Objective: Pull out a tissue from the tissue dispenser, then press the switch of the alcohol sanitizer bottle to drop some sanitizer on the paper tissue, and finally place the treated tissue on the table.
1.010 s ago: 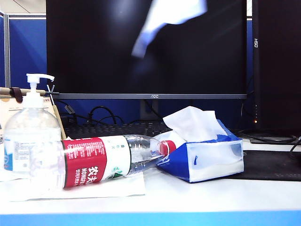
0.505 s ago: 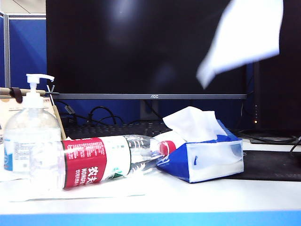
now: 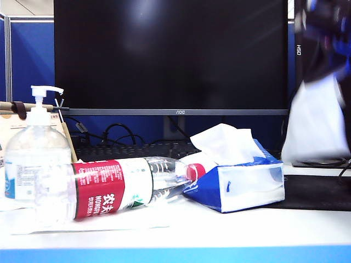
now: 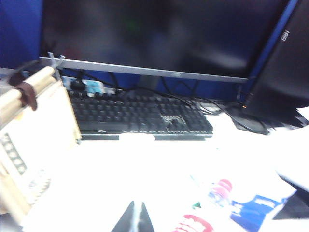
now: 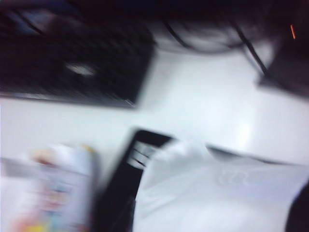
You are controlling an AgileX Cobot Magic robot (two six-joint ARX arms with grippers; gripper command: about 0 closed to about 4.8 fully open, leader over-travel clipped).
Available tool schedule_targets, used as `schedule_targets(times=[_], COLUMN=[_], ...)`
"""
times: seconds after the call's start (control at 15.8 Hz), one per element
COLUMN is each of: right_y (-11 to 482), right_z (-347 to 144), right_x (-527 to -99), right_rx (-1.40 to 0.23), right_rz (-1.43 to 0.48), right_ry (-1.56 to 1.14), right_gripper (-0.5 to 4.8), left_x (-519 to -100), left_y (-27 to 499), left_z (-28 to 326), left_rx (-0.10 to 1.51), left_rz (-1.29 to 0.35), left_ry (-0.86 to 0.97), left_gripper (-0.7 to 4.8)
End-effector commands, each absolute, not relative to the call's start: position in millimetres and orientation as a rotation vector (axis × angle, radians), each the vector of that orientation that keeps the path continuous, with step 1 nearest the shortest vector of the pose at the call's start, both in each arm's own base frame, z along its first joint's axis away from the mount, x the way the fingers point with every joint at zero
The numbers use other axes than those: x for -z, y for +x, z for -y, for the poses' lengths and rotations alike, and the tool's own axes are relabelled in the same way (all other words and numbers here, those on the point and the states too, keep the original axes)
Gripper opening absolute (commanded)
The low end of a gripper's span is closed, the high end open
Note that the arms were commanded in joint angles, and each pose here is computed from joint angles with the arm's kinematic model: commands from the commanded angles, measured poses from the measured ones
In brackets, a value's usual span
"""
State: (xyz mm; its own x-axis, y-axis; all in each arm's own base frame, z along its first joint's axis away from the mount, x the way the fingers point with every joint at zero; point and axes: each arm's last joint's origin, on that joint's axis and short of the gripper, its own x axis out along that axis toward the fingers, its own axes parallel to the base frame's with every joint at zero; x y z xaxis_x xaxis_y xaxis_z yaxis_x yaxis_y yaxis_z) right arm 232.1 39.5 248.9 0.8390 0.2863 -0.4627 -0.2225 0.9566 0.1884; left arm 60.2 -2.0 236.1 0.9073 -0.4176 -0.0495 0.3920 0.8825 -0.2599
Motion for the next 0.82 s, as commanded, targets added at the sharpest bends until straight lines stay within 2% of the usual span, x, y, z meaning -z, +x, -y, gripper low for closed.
schedule_targets(times=[0.06, 0.57, 0.82], right_y=[253.0, 284.8, 290.2], right_z=[-43.4, -48.2, -49.0], right_x=[-230.2, -171.4, -156.9], right_rx=[-0.307, -0.299, -0.296], right_rz=[-0.533, -0.688, -0.72], right_ry=[0.14, 0.143, 0.141], right_gripper=[-0.06, -0.06, -0.06], left_x=[-218.6, -173.6, -167.6], left_y=[67.8, 83.0, 85.0], left_z=[6.2, 7.1, 6.9], left_rx=[0.521, 0.499, 0.498], left_rz=[-0.155, -0.258, -0.263], left_ry=[-0.285, -0.326, -0.335], left_gripper=[-0.06, -0.06, -0.06])
